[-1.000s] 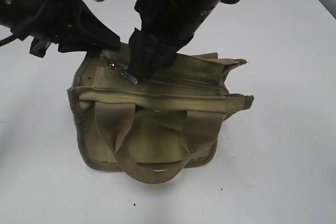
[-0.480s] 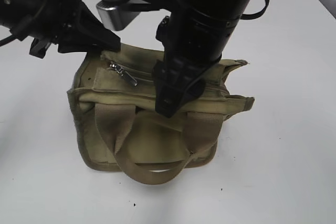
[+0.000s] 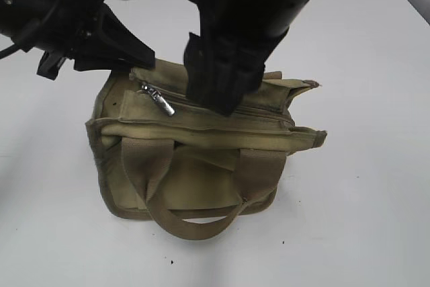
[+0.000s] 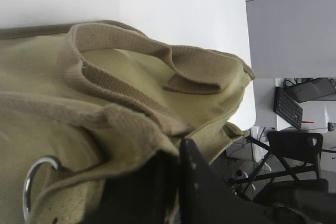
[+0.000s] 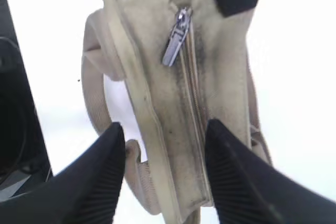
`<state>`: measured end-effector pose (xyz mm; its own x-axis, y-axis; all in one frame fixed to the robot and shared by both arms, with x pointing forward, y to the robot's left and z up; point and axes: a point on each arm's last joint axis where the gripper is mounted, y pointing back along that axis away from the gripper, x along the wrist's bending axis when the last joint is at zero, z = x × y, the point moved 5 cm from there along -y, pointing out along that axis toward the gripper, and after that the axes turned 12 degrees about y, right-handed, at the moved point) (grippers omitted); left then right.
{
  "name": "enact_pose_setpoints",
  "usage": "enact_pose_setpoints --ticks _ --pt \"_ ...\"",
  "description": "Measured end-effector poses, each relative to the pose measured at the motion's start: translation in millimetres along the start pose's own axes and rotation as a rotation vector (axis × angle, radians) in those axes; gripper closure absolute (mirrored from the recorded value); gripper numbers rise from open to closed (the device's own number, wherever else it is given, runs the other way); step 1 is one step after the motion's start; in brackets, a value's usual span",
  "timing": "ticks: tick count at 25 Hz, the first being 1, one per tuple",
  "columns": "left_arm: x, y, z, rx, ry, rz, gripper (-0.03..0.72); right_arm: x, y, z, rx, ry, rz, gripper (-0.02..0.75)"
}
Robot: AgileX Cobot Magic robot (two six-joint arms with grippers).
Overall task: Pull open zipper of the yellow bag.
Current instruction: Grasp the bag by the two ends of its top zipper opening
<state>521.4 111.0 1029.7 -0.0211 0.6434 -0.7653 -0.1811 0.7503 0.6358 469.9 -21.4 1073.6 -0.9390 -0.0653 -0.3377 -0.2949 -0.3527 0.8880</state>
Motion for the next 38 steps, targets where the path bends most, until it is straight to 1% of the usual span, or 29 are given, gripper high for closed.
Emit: enact_pose_setpoints --ticks 2,4,7,10,12,17,19,24,27,33,36,38 --pt "0.0 0.0 0.0 0.000 0.001 0.000 0.659 0.3 4.0 8.6 -0.012 -0.013 -0.064 0.344" --pt "0.0 0.0 -0.3 0.002 0.001 0.000 0.659 1.8 -2.9 12.7 -0.025 -0.035 -0.111 0.344" --pt "-0.2 0.2 -1.1 0.007 0.000 -0.001 0.659 10.1 -28.2 2.9 -0.005 -0.052 -0.144 0.344" --pt "-0.5 0.5 -1.5 0.008 0.000 -0.001 0.659 13.3 -50.3 -9.5 0.000 -0.069 -0.206 0.346" --pt "-0.5 0.5 -1.7 0.010 0.000 -0.001 0.659 13.6 -58.0 -8.7 -0.046 -0.103 -0.239 0.352" --pt "-0.8 0.8 -2.8 0.016 -0.001 -0.002 0.659 5.0 -56.0 7.6 -0.193 -0.168 -0.303 0.353" --pt "-1.0 1.0 -3.1 0.018 -0.002 -0.003 0.659 4.4 -56.0 8.7 -0.202 -0.173 -0.306 0.353" --pt "-0.9 1.3 -3.2 0.019 -0.001 -0.003 0.659 1.6 -73.1 0.1 -0.153 -0.196 -0.289 0.354" --pt "-0.7 1.7 -1.8 0.009 -0.002 -0.001 0.660 0.0 -76.4 1.4 -0.167 -0.208 -0.292 0.354" --pt "0.8 1.7 -1.6 0.007 -0.010 0.009 0.660 1.5 -89.4 -1.1 -0.136 -0.193 -0.279 0.358" --pt "2.5 1.7 -0.9 0.003 -0.018 0.021 0.660 1.0 -95.6 -3.1 -0.113 -0.186 -0.279 0.405" --pt "2.8 1.7 -0.9 0.003 -0.020 0.024 0.660 0.4 -97.4 -4.8 -0.101 -0.190 -0.282 0.473"
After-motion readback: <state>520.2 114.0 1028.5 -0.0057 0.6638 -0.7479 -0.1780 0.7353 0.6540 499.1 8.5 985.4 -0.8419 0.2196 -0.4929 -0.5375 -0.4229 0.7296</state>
